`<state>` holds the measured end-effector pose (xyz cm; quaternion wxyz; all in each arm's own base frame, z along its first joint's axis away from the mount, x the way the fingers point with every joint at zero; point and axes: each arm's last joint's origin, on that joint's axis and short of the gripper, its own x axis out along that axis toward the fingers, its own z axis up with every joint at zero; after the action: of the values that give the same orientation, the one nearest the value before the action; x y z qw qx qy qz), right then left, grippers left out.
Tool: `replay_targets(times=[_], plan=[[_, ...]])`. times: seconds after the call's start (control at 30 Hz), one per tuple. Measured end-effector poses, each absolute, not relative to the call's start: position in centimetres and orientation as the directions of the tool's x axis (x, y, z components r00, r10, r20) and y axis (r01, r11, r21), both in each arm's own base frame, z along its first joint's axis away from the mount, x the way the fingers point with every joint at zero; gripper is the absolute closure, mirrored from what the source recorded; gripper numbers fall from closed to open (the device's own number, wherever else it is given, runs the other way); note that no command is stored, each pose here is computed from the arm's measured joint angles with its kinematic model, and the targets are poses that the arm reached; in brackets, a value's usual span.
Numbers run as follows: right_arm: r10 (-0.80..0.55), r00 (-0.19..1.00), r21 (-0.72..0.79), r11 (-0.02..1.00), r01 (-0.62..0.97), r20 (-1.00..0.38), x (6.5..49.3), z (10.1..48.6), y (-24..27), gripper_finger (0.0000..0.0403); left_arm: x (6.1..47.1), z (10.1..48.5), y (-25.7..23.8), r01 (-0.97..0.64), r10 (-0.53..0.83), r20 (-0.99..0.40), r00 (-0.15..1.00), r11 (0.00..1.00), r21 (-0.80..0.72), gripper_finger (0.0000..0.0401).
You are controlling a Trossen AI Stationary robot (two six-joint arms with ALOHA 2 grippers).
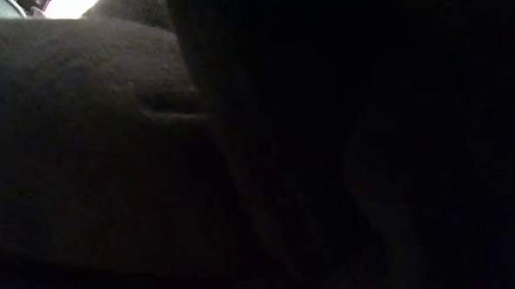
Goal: Pick & Place Cloths
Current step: Adjust the white sock on the table
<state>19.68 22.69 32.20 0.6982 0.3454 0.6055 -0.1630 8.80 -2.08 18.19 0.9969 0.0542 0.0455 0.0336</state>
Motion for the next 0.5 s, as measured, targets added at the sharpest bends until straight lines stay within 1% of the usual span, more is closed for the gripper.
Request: replay_targets(times=[0.17,0.5], plan=[[0.160,0.247,0.284,0.720,0.633,-0.956,20.0,32.2,22.4,0.0091,8.8,18.2,-2.1,-0.062,0.072,-0.087,0.994,0.992,0.111,0.0389],[0.148,0.257,0.279,0.739,0.613,-0.955,21.0,32.2,21.5,0.0112,8.8,18.2,-2.1,-0.062,0.072,-0.087,0.994,0.992,0.111,0.0389]])
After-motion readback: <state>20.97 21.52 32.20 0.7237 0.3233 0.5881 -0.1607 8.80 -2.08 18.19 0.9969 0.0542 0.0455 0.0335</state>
